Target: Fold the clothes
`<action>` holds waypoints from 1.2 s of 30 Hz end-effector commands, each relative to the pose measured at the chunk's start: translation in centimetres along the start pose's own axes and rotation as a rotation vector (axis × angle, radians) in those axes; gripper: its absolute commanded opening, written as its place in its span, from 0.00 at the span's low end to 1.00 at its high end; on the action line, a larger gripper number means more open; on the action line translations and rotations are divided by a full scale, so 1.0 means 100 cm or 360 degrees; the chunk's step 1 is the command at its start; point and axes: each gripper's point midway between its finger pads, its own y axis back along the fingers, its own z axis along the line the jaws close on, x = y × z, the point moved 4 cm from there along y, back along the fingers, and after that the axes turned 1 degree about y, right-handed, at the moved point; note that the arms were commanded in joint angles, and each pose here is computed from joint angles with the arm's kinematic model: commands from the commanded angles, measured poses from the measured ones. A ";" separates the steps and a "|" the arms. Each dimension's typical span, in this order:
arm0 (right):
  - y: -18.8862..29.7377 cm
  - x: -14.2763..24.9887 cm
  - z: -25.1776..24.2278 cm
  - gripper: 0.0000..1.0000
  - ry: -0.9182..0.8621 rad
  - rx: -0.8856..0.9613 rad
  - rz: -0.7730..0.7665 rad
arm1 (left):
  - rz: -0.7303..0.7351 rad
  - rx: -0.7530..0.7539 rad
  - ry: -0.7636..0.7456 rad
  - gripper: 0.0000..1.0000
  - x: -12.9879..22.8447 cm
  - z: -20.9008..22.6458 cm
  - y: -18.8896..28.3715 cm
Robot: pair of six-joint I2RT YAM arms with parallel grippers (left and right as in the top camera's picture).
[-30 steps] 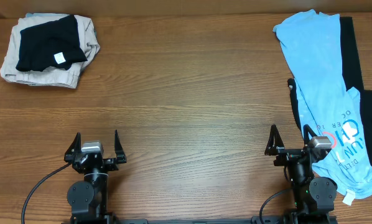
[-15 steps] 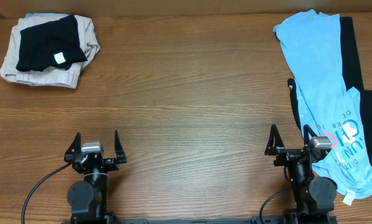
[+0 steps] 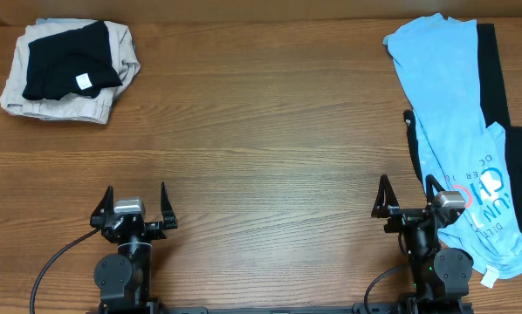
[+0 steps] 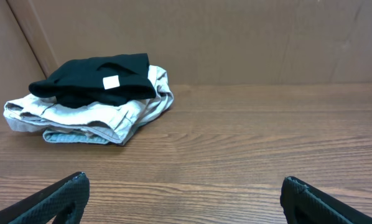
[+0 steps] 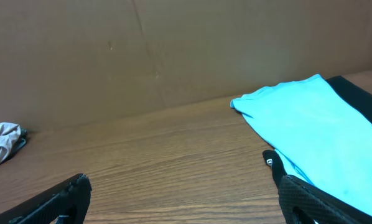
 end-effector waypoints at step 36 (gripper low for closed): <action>0.029 -0.107 0.000 1.00 0.0079 0.0217 -0.0414 | -0.0316 0.0047 0.0130 1.00 -0.103 -0.002 0.027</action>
